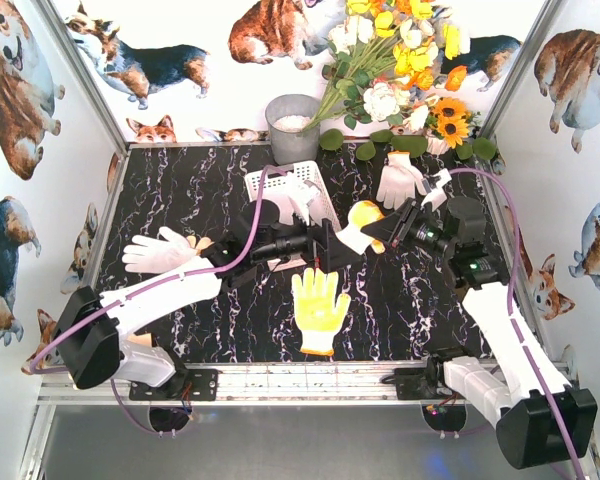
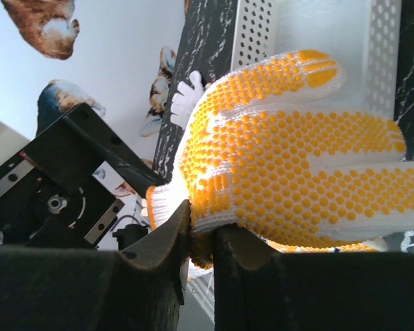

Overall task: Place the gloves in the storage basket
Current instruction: Pick up the glove from the center of the board.

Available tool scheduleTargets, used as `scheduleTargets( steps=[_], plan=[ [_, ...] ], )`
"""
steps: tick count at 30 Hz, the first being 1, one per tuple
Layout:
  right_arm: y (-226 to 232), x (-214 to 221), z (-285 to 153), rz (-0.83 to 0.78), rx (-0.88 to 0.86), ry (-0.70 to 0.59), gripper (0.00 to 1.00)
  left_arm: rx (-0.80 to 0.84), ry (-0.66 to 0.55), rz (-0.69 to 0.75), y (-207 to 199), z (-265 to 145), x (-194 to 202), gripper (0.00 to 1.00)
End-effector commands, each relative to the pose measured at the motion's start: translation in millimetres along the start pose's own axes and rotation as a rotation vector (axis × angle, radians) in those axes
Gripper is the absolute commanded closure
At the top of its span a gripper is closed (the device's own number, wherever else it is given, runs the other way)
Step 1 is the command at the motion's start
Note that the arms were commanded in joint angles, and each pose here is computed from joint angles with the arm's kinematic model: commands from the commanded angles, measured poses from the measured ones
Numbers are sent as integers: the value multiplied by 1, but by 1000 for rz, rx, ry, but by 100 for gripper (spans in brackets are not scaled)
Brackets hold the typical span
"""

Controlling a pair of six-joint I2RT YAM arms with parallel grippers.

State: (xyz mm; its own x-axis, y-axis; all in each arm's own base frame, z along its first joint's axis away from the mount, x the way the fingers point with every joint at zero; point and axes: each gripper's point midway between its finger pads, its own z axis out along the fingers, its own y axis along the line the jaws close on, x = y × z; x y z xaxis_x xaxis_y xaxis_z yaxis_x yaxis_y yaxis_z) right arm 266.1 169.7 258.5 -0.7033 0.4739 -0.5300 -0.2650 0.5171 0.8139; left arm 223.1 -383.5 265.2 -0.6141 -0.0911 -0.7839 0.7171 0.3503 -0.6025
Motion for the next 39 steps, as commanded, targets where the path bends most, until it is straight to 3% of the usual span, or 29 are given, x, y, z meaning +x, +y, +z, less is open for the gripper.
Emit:
scheduleTargets(
  steps=[1, 7, 9, 11, 13, 15, 18, 22, 26, 31, 34, 39],
  plan=[
    [43, -9, -8, -81, -165, -27, 88, 82, -103, -59, -20, 0, -21, 15],
    [55, -2, -17, -112, -210, -7, 85, 12, -125, -20, -11, 2, -34, 39],
    [54, -1, -17, -111, -208, -7, 84, 3, -137, 7, -13, 3, -43, 54],
    [51, 1, -16, -108, -202, -6, 83, 14, -142, 20, -16, 5, -48, 82],
    [46, 4, -16, -103, -184, 2, 81, 5, -119, 46, -16, 6, -48, 100],
    [38, 5, -16, -101, -142, -3, 75, -49, -68, 77, -7, 3, -41, 100],
    [24, 9, -27, -128, -34, -21, 50, -107, 2, 149, 4, -8, -32, 100],
    [17, 2, -45, -187, 73, -88, 28, -118, 182, 302, 14, -29, -12, 100],
    [32, 0, -52, -234, 42, -91, 21, -54, 397, 486, 16, -52, 12, 100],
    [42, 9, -42, -260, -59, -14, 11, 102, 568, 523, 1, -68, 38, 100],
    [52, 18, -40, -293, -127, 33, 10, 137, 633, 522, -1, -76, 46, 100],
    [73, 36, -41, -346, -270, 141, 10, 239, 630, 509, -21, -82, 48, 100]
  ],
)
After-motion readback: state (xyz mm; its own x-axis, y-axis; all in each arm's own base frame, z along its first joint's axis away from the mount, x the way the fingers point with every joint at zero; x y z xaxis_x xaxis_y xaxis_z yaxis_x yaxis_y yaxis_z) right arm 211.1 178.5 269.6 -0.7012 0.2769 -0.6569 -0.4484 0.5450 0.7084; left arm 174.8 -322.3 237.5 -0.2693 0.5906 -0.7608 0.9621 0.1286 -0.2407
